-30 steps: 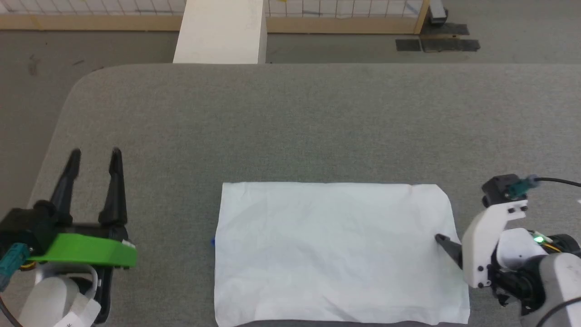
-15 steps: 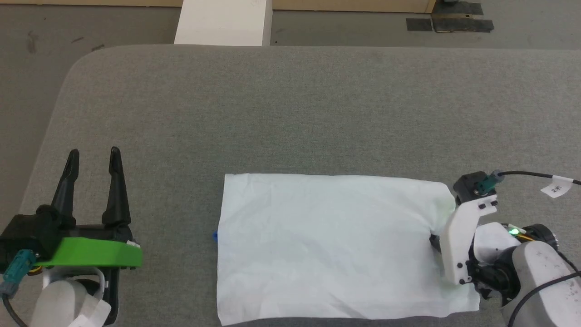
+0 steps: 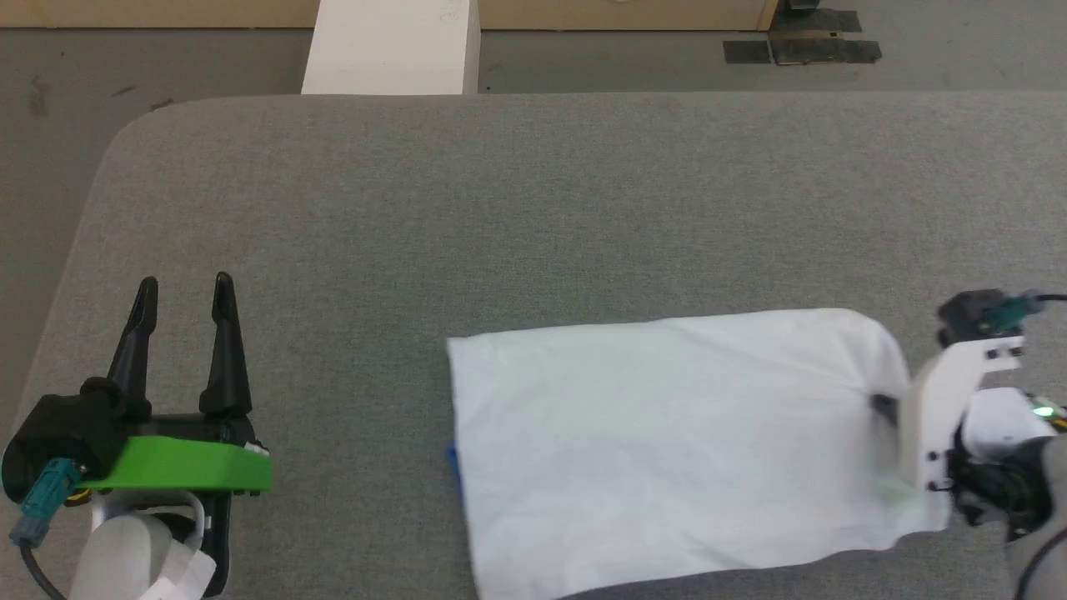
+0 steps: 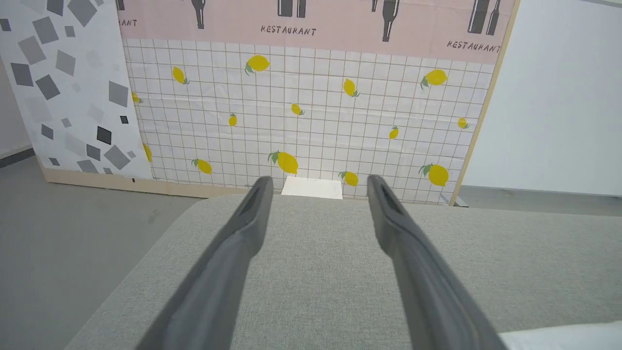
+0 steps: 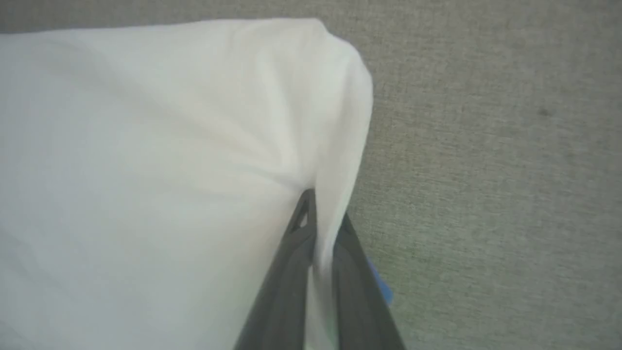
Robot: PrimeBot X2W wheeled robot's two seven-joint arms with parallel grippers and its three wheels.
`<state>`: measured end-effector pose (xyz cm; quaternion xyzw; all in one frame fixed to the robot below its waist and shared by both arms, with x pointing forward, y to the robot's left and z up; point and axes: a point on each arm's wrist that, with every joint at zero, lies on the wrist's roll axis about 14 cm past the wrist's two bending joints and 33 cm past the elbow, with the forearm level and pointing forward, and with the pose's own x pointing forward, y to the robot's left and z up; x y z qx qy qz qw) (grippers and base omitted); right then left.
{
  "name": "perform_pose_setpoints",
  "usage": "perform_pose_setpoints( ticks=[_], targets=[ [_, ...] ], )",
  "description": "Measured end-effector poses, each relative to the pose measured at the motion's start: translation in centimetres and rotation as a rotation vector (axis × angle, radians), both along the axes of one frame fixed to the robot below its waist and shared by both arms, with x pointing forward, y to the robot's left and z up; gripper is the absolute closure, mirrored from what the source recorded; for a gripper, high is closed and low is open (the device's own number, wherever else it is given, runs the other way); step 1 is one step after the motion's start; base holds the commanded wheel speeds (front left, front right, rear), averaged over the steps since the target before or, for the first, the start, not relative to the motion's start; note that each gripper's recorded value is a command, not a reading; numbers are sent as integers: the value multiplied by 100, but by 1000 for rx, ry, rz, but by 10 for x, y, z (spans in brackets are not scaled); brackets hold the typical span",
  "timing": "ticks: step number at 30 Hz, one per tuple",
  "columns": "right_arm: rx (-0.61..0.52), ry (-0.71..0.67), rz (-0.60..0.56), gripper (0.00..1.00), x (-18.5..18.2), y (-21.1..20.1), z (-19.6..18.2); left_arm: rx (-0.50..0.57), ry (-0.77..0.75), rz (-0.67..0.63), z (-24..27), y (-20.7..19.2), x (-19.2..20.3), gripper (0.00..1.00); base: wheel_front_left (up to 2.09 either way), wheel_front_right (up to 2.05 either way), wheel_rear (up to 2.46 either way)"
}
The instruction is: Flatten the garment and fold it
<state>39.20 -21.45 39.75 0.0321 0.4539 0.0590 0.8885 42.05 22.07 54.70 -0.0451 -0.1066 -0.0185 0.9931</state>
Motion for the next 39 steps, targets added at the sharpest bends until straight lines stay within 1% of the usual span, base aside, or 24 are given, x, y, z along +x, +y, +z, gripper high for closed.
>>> perform_pose_setpoints(
  ticks=[6,9,12,15,18,24,30,37,39],
  targets=[
    [-135,19,-137,100,-4,-70,11,0,11,-21,-5,-7,4,0,0,0,0],
    [-181,35,-198,100,-9,-94,14,1,21,-31,-8,-9,5,0,0,0,0],
    [-218,56,-242,100,-13,-111,14,4,27,-36,-10,-10,5,0,0,0,0],
    [-236,68,-251,100,-15,-114,15,2,29,-39,-10,-11,4,0,0,0,0],
    [-254,63,-191,100,-10,-101,22,2,24,-40,-8,-11,3,0,0,0,0],
    [-246,52,-2,100,-14,-56,50,3,9,-42,-2,-12,-4,0,0,0,0],
    [-139,-5,167,100,-22,6,74,1,2,-51,2,-15,-10,0,0,0,0],
    [-7,-29,346,100,-19,88,63,4,7,-44,0,-12,-10,0,0,0,0],
    [15,-29,395,100,-17,108,58,4,13,-37,-2,-10,-10,0,0,0,0]
  ],
)
